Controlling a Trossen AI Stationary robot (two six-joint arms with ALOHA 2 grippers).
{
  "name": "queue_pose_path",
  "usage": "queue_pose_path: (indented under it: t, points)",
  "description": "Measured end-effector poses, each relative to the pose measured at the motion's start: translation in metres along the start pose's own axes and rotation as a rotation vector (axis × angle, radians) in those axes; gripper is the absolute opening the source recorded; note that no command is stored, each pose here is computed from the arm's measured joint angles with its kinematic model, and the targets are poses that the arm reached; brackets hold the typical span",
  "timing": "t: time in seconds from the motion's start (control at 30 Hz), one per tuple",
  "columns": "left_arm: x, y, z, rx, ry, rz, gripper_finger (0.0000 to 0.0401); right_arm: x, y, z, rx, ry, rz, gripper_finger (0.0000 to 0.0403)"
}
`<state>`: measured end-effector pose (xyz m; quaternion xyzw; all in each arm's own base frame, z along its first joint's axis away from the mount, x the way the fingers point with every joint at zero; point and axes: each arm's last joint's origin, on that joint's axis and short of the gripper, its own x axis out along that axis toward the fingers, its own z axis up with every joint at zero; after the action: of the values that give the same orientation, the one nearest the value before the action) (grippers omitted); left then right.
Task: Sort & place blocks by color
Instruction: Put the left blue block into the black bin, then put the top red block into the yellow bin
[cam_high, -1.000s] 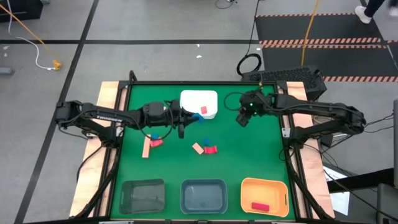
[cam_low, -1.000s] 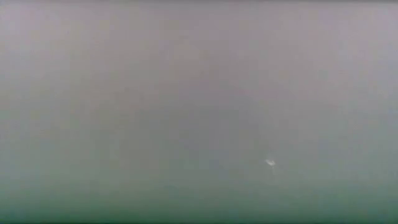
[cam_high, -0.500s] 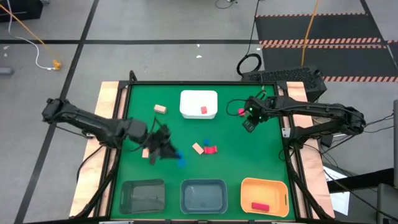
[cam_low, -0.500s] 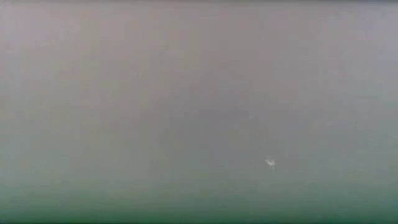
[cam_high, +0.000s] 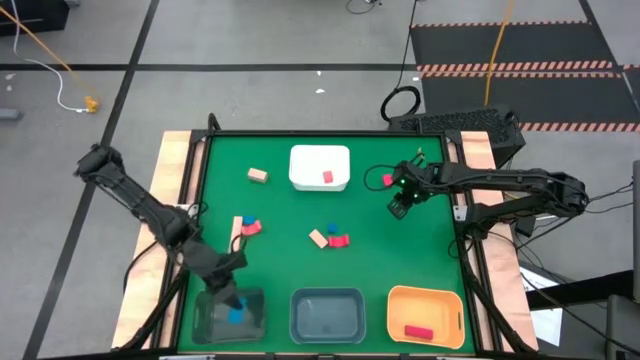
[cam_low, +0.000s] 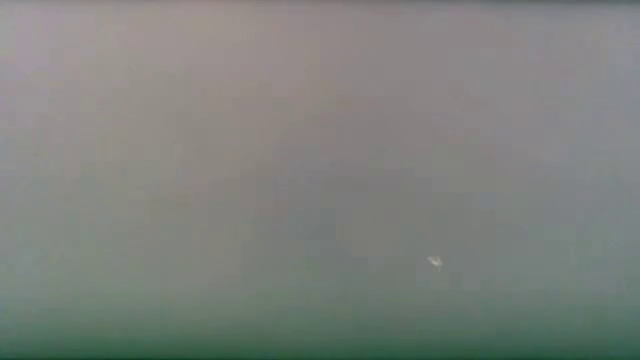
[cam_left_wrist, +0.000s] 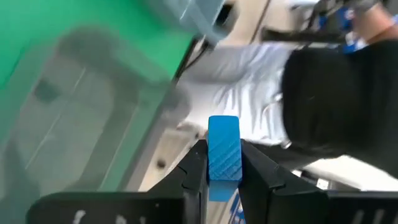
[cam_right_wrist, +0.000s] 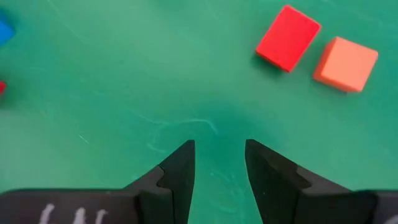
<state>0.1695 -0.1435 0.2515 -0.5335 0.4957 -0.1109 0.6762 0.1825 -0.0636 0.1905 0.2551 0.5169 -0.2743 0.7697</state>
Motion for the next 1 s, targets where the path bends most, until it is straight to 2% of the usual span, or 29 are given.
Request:
queue_pose_path:
  t: [0.13, 0.3, 0.43, 0.7, 1.0]
  points:
    - [0.001, 0.012, -0.010, -0.077, 0.040, 0.128, 0.0057, 0.000, 0.002, 0.004, 0.001, -0.039, 0.015, 0.0131]
    - [0.000, 0.021, -0.013, -0.117, 0.046, 0.229, 0.0086, -0.001, 0.005, 0.012, 0.022, -0.121, 0.053, 0.0131]
    - [-0.001, 0.023, -0.013, -0.113, 0.047, 0.251, 0.0085, -0.002, 0.008, 0.018, 0.056, -0.192, 0.082, 0.0131]
    - [-0.001, 0.022, -0.013, -0.130, 0.044, 0.244, 0.0072, -0.003, 0.005, 0.025, 0.132, -0.284, 0.023, 0.0147]
    - [0.000, 0.021, -0.013, -0.134, 0.043, 0.227, 0.0111, -0.003, -0.006, 0.030, 0.183, -0.289, -0.005, 0.0197]
